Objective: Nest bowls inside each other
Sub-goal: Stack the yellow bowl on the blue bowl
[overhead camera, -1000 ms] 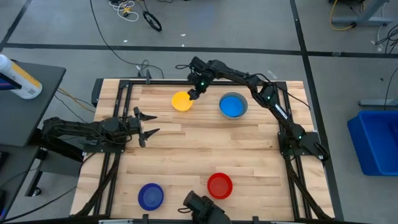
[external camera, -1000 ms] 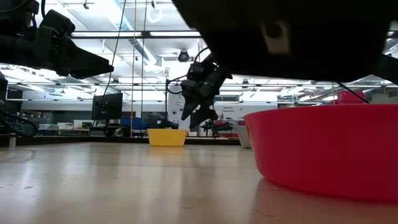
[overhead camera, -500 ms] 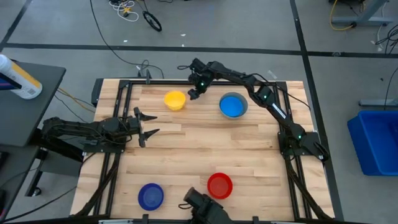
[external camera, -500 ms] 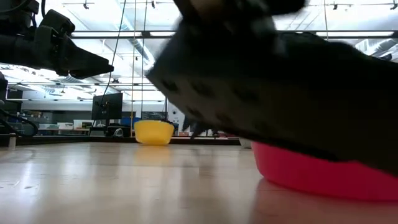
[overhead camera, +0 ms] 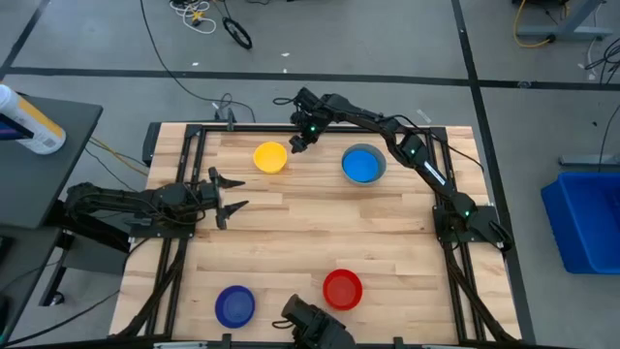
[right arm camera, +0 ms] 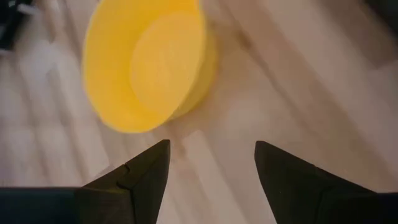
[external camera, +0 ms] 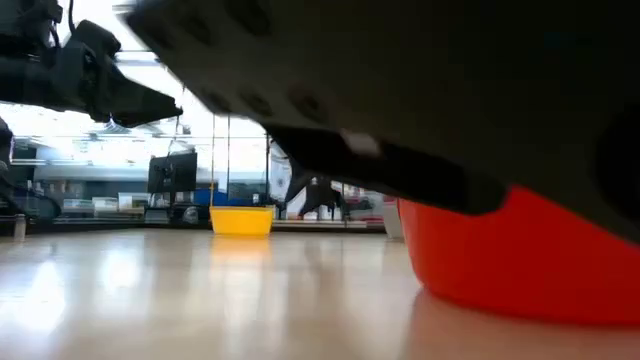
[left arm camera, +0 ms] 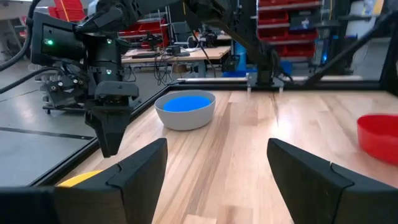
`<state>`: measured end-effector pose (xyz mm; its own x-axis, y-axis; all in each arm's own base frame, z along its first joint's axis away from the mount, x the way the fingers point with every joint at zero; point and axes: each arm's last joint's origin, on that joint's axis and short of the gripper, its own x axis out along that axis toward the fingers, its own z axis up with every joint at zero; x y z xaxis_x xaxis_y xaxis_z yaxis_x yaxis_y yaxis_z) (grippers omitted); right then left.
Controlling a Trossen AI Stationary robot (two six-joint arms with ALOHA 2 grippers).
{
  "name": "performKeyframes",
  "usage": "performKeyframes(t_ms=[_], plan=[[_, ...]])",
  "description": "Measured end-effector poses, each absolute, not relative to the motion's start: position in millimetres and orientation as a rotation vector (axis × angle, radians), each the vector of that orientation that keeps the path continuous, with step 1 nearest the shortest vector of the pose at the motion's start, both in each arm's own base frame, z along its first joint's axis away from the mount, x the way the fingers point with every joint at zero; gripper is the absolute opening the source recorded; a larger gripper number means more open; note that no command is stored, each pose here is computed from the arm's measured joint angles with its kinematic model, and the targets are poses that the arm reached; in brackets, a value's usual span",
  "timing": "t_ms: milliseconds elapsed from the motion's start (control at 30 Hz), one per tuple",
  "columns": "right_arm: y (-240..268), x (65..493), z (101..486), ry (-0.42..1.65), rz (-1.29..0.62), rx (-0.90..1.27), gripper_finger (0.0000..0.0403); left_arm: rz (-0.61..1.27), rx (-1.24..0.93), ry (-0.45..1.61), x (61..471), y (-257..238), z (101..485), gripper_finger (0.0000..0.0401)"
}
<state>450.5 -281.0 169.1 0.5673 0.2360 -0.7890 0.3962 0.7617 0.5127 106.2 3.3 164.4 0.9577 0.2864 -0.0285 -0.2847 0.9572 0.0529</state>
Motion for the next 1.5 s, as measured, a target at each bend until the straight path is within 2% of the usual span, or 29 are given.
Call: performKeyframes(t_ms=[167,300,367,467,600,667,833,967,1067,1133,1200,1500], plan=[[-264.8,457.1,188.9,0.965,-0.036,0.568,0.0245,0.314,0.037,0.03,106.0,3.9,164.8,0.0286],[-239.7,471.1,243.1,0.76,0.09,0.363,0.0245,0.346,0.039,0.031,105.7,4.8,164.9,0.0286],[-224.7,472.1,275.3,0.67,0.131,0.262,0.0232,0.346,0.038,0.031,105.7,4.8,164.9,0.0286],[-200.1,464.0,314.2,0.616,0.196,0.145,0.0179,0.346,0.037,0.031,105.7,4.8,164.8,0.0286],[-157.9,449.0,347.2,0.652,0.271,0.025,0.0049,0.346,0.038,0.035,105.7,4.8,164.4,0.0286],[-135.4,442.6,361.5,0.668,0.272,-0.048,0.0014,0.346,0.038,0.038,105.7,4.8,164.1,0.0286],[-94.3,417.9,402.2,0.669,0.213,-0.193,0.0004,0.343,0.034,0.048,105.7,4.8,163.1,0.0286],[-78.2,371.1,453.0,0.555,0.216,-0.236,0.0002,0.339,0.026,0.067,106.3,4.6,161.1,0.0286],[-71.0,332.6,474.0,0.451,0.176,-0.256,0.0002,0.339,0.029,0.077,107.0,4.6,160.3,0.0286],[-67.3,308.4,470.6,0.402,0.147,-0.252,0.0002,0.339,0.03,0.081,107.2,4.6,159.9,0.0286],[-65.2,285.6,451.4,0.364,0.114,-0.227,0.0001,0.338,0.031,0.082,107.3,4.5,159.8,0.0286],[-50.1,210.8,307.5,0.122,0.002,-0.099,0.0001,0.309,0.011,0.048,107.8,3.7,163.0,0.0286]])
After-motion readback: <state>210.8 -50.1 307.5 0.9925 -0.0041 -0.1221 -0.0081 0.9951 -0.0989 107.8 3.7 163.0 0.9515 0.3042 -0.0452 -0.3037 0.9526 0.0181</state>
